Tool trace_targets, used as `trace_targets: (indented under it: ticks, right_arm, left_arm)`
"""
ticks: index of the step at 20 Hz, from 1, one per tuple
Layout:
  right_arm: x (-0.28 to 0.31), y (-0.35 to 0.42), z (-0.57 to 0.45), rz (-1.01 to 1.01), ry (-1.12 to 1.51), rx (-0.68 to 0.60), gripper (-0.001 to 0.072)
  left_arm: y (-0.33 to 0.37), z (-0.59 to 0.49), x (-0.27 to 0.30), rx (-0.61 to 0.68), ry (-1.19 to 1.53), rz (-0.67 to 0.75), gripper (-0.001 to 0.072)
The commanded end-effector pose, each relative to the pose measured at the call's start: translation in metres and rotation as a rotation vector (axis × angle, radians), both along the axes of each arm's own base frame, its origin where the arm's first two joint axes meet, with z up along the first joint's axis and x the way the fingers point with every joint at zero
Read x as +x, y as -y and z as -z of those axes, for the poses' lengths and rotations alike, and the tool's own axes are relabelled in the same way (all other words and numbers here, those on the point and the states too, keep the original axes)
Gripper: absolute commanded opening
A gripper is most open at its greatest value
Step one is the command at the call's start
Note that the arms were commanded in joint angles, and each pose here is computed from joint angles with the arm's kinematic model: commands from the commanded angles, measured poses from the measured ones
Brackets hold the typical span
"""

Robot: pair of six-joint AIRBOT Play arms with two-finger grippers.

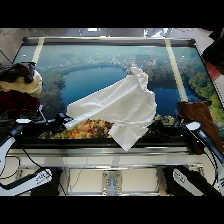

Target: Fold the shirts.

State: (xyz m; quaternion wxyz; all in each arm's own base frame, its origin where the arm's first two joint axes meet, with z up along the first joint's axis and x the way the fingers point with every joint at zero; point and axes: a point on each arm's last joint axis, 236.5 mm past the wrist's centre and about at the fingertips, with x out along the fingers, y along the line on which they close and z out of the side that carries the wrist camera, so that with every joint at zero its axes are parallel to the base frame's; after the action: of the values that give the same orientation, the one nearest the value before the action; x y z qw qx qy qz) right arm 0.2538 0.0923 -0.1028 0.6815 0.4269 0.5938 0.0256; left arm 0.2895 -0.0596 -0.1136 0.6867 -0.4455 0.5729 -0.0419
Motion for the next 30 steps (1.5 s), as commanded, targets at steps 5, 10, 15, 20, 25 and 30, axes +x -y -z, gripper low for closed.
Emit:
trace_targets:
  ticks: [5, 10, 15, 20, 25, 30]
  right_arm:
    - [0.041, -0.015, 0.024, 0.102, 0.017, 0.002, 0.0299]
    - [0.077, -0.032, -0.042, -0.048, 0.203, 0.042, 0.0016]
    - [0.054, -0.035, -0.203, -0.341, 0.559, -0.125, 0.0015]
    - [-0.031, -0.014, -0.425, -0.205, 1.104, -0.359, 0.0013]
    - [-0.106, 0.001, -0.571, -0.088, 1.462, -0.516, 0.0013]
    - [-0.022, 0.033, -0.537, -0.123, 1.239, -0.657, 0.0010]
  left_arm:
    - [0.005, -0.007, 0.017, -0.046, 0.029, -0.075, 0.0497]
    - [0.004, -0.038, 0.036, -0.050, 0.124, -0.035, 0.0010]
    - [-0.030, -0.197, 0.056, 0.032, 0.524, -0.017, 0.0009]
    - [-0.085, -0.409, 0.000, 0.466, 1.033, -0.242, 0.0009]
    - [-0.056, -0.553, -0.055, 0.835, 1.307, -0.227, 0.0007]
    - [-0.071, -0.556, -0.033, 0.764, 1.242, -0.171, 0.0007]
